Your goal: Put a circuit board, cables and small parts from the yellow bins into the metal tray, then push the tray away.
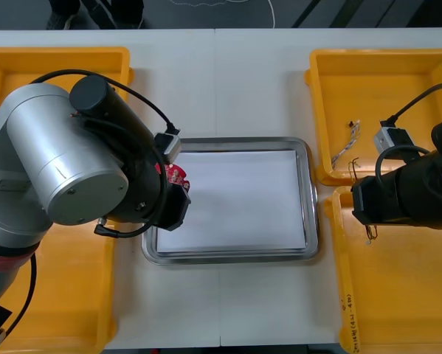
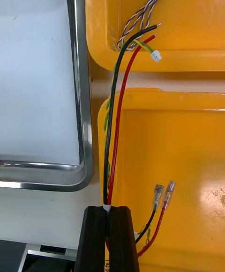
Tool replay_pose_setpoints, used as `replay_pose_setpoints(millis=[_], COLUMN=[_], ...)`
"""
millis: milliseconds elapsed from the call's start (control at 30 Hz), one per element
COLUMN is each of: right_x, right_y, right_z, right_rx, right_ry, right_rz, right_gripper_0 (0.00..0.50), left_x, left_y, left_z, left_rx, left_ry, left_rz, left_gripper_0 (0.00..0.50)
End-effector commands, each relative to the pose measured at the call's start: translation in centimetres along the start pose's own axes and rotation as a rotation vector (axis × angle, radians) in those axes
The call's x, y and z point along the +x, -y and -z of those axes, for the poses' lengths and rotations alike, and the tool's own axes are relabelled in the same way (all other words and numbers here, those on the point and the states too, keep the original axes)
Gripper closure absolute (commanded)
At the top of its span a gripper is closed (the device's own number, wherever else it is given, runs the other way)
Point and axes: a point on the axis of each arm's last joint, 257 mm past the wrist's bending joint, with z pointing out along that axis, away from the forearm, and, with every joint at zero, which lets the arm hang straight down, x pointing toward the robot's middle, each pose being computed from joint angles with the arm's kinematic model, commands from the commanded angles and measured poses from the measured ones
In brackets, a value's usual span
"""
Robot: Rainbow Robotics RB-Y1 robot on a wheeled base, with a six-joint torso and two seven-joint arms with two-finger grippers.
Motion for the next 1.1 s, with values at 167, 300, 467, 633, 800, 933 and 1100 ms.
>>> replay_pose_setpoints(millis=[167,300,467,633,800,933,1100], right_x=[-0.8,-0.8,-0.7,-0.7,-0.7,-0.7,-0.6], right_y=[-0.6,-0.6,-0.6,-0.5,-0.5,-0.2,-0.1], right_z=[0.2,0.2,0.2,0.2,0.1,0.1,0.0], right_rx=[-0.003,-0.003,-0.002,-0.002,-0.001,0.007,0.012], right_ry=[0.020,0.020,0.019,0.018,0.017,0.019,0.019], right_rz=[-0.002,-0.004,-0.006,-0.008,-0.012,-0.016,-0.021], right_gripper_0=[0.500,0.500,0.500,0.500,0.500,0.500,0.500], left_x=[0.0,0.5,1.2,1.1,1.1,1.1,1.2], left_y=[1.6,1.9,2.0,3.1,4.2,4.7,5.1], left_z=[-1.1,-1.9,-3.4,-4.4,-5.7,-6.5,-7.4], left_rx=[-0.034,-0.039,-0.062,-0.055,-0.047,-0.034,-0.027], left_ry=[-0.012,-0.035,-0.072,-0.074,-0.061,-0.064,-0.062], left_rz=[-0.070,-0.083,-0.098,-0.117,-0.153,-0.161,-0.170], left_gripper_0=[0.500,0.500,0.500,0.500,0.500,0.500,0.500])
